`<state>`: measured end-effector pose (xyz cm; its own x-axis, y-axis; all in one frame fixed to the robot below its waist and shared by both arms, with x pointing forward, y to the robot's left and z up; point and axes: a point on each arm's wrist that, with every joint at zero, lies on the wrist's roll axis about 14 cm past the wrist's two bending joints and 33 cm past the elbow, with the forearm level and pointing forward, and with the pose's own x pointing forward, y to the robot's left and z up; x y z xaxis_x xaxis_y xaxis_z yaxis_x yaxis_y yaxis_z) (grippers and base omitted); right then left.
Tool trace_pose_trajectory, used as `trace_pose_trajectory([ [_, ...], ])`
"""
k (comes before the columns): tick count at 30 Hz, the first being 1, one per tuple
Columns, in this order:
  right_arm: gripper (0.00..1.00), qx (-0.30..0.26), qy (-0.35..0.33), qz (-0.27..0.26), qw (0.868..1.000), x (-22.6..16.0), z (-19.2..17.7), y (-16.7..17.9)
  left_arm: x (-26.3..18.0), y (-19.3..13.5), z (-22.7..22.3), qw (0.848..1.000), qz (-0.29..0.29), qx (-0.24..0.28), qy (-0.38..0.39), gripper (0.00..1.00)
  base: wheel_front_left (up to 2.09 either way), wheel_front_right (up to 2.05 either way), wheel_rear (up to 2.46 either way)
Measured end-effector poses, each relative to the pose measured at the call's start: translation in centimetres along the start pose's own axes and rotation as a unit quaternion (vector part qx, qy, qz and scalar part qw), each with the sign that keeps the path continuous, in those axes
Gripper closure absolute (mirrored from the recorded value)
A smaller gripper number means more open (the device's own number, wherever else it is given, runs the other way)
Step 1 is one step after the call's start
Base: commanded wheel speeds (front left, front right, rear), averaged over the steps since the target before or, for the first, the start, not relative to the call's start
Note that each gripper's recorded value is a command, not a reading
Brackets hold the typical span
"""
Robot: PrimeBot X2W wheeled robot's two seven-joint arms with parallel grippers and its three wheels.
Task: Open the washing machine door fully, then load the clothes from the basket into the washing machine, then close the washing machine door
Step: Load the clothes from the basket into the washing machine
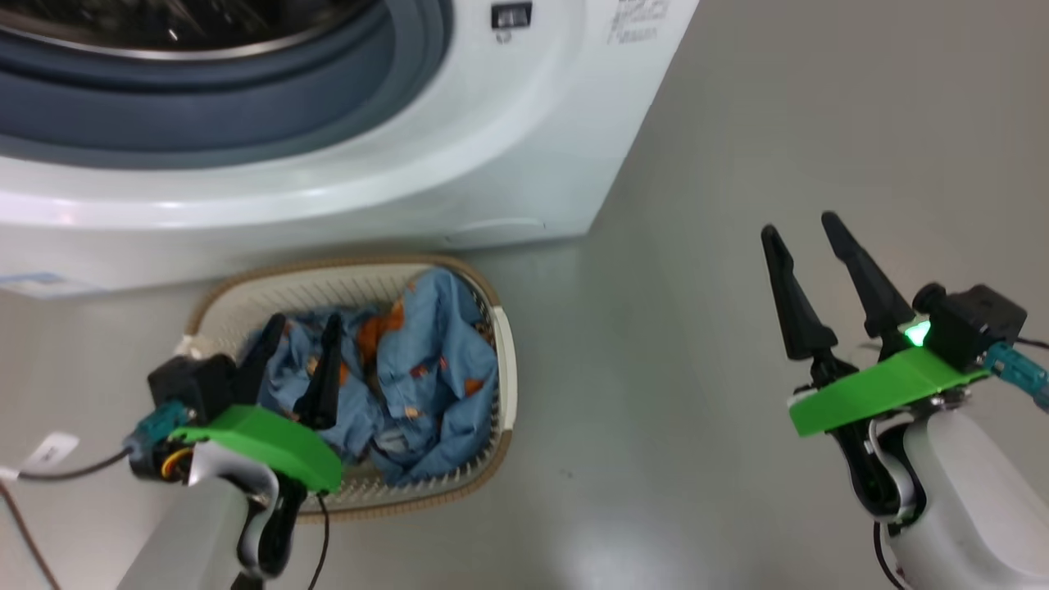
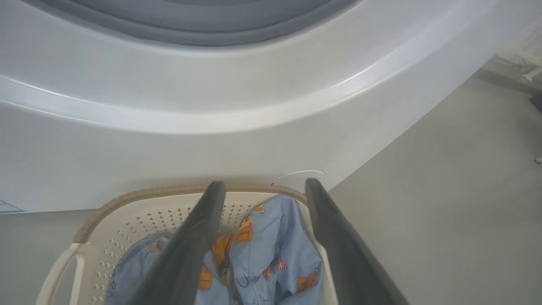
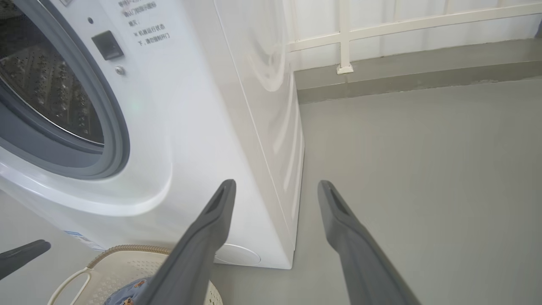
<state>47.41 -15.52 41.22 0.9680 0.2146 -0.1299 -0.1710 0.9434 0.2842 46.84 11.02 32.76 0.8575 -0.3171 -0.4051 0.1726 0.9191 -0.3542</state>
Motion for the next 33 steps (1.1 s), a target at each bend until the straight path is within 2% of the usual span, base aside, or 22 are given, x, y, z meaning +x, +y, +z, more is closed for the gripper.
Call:
trace_pose_trajectory([
  [17,0.00,0.009,0.043,-0.009,0.999,4.1,-5.6,-2.2,6.0,0.7,-10.0,0.989,-0.018,-0.002,0.145,0.00,0.00,0.00,0.00],
  [24,0.00,0.015,0.061,-0.026,0.998,4.0,-7.6,-3.4,7.5,1.1,-13.1,0.981,-0.018,-0.017,0.190,0.00,0.00,0.00,0.00],
  [33,0.00,0.008,0.062,-0.049,0.997,3.7,-7.9,-5.2,9.1,1.9,-15.9,0.970,-0.022,0.000,0.243,0.00,0.00,0.00,0.00],
])
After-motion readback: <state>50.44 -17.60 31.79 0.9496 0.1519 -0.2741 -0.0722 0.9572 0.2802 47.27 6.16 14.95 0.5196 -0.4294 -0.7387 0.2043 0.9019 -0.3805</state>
